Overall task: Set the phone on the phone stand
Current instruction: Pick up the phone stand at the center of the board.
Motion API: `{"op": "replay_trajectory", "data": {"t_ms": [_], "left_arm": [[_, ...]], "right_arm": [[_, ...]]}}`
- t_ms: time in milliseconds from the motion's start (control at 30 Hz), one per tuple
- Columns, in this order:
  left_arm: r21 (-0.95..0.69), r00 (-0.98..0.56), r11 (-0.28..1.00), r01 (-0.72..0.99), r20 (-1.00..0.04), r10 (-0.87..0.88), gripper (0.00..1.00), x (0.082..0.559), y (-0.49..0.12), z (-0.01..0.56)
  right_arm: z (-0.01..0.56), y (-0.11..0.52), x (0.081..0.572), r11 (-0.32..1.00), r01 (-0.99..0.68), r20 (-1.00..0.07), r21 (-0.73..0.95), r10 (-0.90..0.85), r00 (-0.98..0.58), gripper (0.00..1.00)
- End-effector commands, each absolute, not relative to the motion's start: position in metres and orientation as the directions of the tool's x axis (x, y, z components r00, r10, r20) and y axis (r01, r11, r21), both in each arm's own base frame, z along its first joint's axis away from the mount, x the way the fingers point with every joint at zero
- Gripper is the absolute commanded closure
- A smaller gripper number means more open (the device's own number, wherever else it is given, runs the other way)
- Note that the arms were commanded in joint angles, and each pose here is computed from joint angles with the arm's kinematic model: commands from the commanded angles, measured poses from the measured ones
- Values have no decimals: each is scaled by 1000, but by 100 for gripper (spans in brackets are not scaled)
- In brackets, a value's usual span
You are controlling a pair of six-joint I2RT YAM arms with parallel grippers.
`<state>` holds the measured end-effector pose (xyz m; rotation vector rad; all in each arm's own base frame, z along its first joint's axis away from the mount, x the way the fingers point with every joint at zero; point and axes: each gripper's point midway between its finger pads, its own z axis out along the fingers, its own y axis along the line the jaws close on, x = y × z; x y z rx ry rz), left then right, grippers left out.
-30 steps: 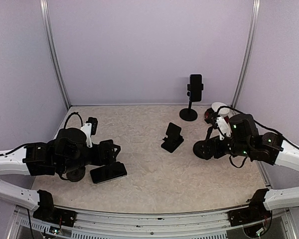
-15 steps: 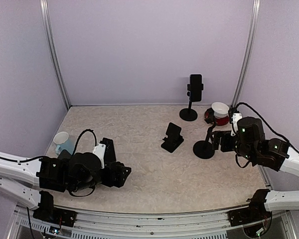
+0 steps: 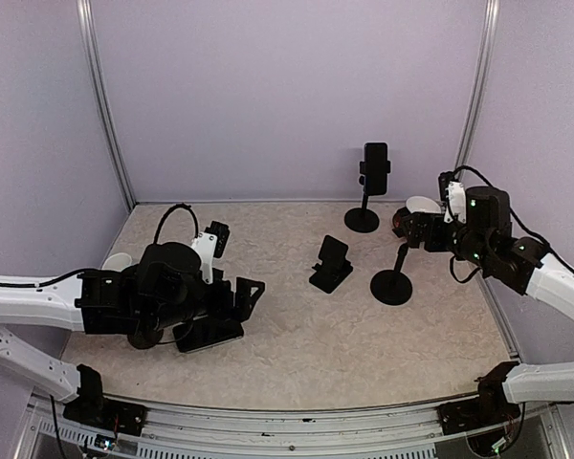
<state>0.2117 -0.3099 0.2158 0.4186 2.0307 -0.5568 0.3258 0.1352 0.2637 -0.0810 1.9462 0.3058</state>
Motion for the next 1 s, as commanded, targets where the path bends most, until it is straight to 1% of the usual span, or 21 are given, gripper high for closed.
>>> {"op": "replay_trajectory", "data": {"t_ms": [0,133,200,300,467,633,800,967], "left_arm": [[-179,-398,819,545,-915,65,1,223,-305,244],[-140,-363,824,549,-928,85,1,231,-299,246],[-121,-363,828,548,-926,105,1,234,-298,242],[-105,-372,826,554,-919,133,1,234,-299,233],[-102,-374,820,563,-916,142,1,233,-301,225],[-80,-358,822,563,-921,156,1,235,-300,224],[-63,-345,823,565,-924,166,1,236,-300,221],[-48,-333,824,564,-927,174,1,237,-299,222]], "right_arm": [[278,147,334,922,-259,-907,289,177,-383,0],[277,146,345,903,-255,-888,346,228,-398,3],[276,143,351,892,-227,-866,392,274,-418,5],[272,138,360,889,-196,-846,415,298,-442,8],[262,124,373,872,-152,-802,465,342,-490,11],[246,124,382,866,-138,-757,482,331,-563,11],[240,137,386,844,-175,-731,507,314,-606,15],[225,138,389,851,-161,-716,500,301,-630,20]]}}
